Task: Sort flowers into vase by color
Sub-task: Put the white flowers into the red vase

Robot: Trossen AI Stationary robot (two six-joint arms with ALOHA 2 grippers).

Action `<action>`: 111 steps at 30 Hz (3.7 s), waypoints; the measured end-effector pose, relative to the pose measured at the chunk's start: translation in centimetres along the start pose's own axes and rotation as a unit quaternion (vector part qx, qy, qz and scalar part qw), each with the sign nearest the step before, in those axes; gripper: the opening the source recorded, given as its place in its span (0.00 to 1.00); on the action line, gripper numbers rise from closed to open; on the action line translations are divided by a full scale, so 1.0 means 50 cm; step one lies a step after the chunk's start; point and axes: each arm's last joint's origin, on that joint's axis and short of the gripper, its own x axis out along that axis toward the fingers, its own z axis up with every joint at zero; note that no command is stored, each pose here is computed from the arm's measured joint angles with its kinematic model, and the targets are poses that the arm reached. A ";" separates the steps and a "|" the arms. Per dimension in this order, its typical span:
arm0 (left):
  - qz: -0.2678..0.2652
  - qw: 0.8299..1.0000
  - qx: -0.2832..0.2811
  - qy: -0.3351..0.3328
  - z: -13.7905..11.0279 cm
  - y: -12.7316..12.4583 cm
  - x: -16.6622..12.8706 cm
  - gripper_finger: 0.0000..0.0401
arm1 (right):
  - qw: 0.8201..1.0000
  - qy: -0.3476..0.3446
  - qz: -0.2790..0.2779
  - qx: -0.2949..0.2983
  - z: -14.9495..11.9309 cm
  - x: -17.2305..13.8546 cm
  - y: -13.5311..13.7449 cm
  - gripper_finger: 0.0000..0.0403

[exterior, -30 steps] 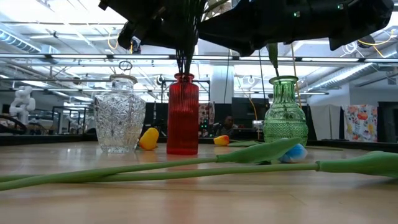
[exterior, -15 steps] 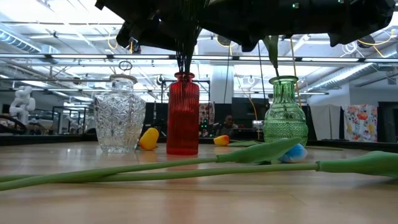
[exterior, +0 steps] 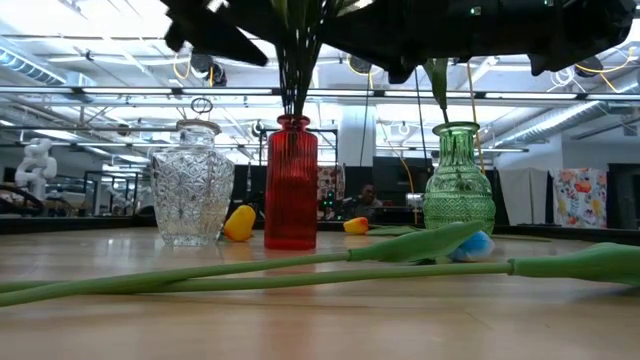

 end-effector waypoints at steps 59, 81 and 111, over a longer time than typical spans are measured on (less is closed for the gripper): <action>-0.011 0.998 0.056 0.026 -0.121 -0.075 -0.030 0.52 | 0.996 0.088 -0.008 0.020 0.031 0.058 0.011 0.00; -0.003 0.995 0.098 0.018 -0.115 -0.069 -0.040 0.52 | 0.994 0.106 -0.017 0.023 0.031 0.055 0.002 0.00; 0.014 0.993 0.113 0.037 -0.094 -0.047 0.016 0.52 | 0.988 0.148 -0.029 0.034 0.061 0.029 -0.028 0.00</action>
